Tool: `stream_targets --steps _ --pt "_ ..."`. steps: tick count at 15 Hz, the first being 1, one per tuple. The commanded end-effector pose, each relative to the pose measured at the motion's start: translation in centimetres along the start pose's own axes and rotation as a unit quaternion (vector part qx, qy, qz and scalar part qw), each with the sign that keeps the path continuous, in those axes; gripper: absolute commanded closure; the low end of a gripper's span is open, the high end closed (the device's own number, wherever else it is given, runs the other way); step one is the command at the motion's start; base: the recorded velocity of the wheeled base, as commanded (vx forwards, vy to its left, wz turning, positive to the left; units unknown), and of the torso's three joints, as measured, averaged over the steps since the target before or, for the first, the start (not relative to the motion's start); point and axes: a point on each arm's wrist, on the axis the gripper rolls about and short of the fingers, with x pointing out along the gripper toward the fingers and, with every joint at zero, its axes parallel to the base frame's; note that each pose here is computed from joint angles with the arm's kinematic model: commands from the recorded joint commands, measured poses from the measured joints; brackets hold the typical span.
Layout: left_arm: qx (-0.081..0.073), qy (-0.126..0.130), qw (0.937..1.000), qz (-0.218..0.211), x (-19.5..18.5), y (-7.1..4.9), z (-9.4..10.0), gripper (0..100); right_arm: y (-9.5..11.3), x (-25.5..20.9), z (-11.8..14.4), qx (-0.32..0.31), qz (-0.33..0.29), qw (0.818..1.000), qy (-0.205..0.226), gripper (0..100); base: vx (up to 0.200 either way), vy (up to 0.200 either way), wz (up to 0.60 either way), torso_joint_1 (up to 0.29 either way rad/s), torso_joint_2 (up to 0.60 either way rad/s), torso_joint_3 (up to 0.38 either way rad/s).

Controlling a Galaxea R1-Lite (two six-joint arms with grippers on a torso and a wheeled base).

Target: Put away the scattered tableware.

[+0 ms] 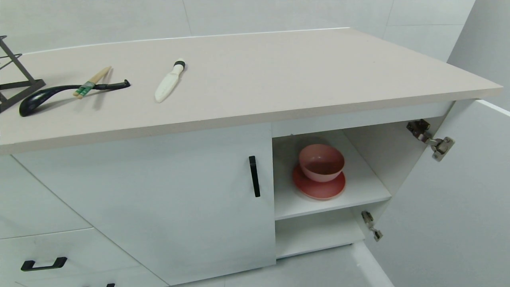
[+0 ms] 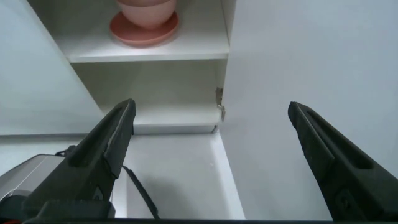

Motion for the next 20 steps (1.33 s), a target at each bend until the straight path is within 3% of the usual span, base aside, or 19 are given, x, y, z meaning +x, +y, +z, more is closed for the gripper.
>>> stream_targets --steps 1,11,16,20 --pt "-0.004 0.000 1.0000 0.003 0.01 0.01 -0.02 0 0.00 0.06 -0.01 0.001 0.000 1.000 0.005 0 -0.200 0.000 0.00 0.002 0.00 -0.002" --pt "0.002 0.000 1.0000 0.005 0.01 0.02 -0.02 0 0.00 0.05 -0.01 0.003 -0.001 1.000 0.004 0 -0.200 0.000 0.00 0.001 0.01 0.001" --pt "0.022 0.000 0.9997 0.005 0.00 0.02 0.01 0 0.00 0.05 -0.01 0.004 -0.001 1.000 0.004 0 -0.080 -0.200 0.00 0.004 0.00 0.004" --pt "0.023 0.001 0.9997 0.005 0.01 0.02 -0.04 0 0.00 0.05 -0.01 0.004 -0.001 1.000 0.004 0 0.000 -0.200 0.00 0.004 0.00 0.004"
